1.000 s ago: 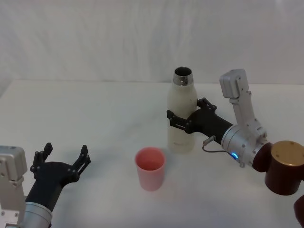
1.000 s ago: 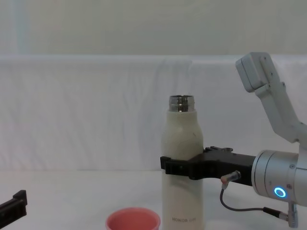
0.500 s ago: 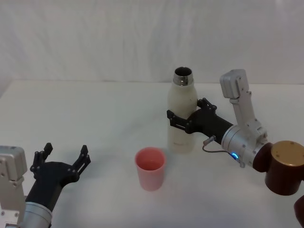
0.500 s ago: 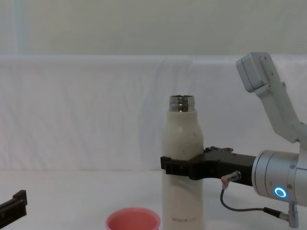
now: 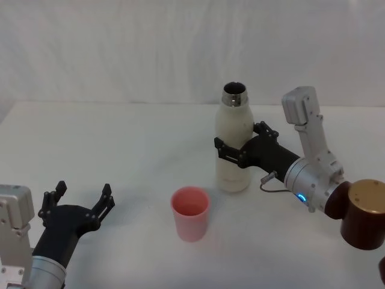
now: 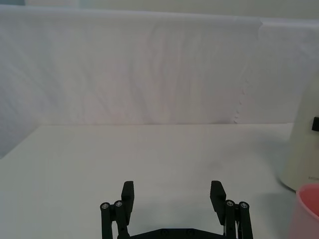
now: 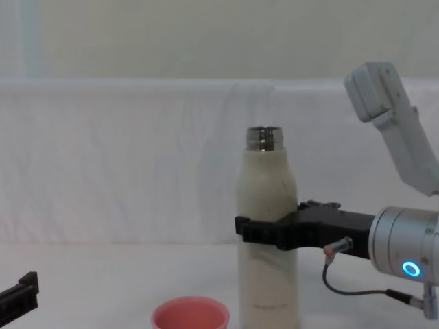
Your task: Grasp the thermos with one hand and pour water into the cup lid.
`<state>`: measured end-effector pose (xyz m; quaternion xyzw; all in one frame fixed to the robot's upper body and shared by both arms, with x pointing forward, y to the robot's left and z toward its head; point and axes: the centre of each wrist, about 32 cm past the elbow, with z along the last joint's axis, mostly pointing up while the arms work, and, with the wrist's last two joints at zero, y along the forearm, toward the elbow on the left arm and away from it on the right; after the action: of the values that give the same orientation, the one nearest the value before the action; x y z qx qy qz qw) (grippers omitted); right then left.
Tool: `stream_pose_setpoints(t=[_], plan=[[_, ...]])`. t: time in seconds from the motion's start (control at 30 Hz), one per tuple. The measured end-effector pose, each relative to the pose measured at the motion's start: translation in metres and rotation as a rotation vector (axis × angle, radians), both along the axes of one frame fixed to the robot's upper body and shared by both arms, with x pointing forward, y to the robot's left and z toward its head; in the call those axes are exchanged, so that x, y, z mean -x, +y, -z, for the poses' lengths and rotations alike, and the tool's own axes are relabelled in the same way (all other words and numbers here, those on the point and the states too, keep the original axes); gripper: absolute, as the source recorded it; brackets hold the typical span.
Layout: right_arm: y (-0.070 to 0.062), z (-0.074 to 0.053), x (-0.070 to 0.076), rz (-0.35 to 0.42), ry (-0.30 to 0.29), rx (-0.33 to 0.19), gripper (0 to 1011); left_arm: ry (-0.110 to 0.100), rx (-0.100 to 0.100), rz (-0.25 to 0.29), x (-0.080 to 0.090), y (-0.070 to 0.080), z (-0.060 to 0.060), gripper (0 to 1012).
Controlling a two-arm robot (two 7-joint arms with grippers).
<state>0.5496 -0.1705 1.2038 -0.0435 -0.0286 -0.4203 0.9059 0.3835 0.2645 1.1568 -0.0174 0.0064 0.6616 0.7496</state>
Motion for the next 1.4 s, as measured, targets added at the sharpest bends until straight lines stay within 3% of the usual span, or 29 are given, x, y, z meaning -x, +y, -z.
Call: stream_pose_setpoints(t=[0.17,0.4,0.53,0.83,0.97,1.37,1.4], plan=[[-0.004,-0.008,0.009,0.012,-0.026,0.021,956,0.000,0.000,0.000,0.000,0.000,0.000,1001],[-0.010,-0.021,0.024,0.022,-0.066,0.096,956,0.000,0.000,0.000,0.000,0.000,0.000,1001],[-0.014,-0.027,0.032,0.025,-0.086,0.156,956,0.000,0.000,0.000,0.000,0.000,0.000,1001],[-0.018,-0.039,0.051,0.026,-0.124,0.351,956,0.000,0.000,0.000,0.000,0.000,0.000,1001],[-0.017,-0.040,0.053,0.024,-0.130,0.404,956,0.000,0.000,0.000,0.000,0.000,0.000,1001],[-0.001,-0.047,0.059,-0.002,-0.185,0.618,956,0.000,0.000,0.000,0.000,0.000,0.000,1001],[-0.001,-0.047,0.059,-0.002,-0.185,0.618,956,0.000,0.000,0.000,0.000,0.000,0.000,1001]])
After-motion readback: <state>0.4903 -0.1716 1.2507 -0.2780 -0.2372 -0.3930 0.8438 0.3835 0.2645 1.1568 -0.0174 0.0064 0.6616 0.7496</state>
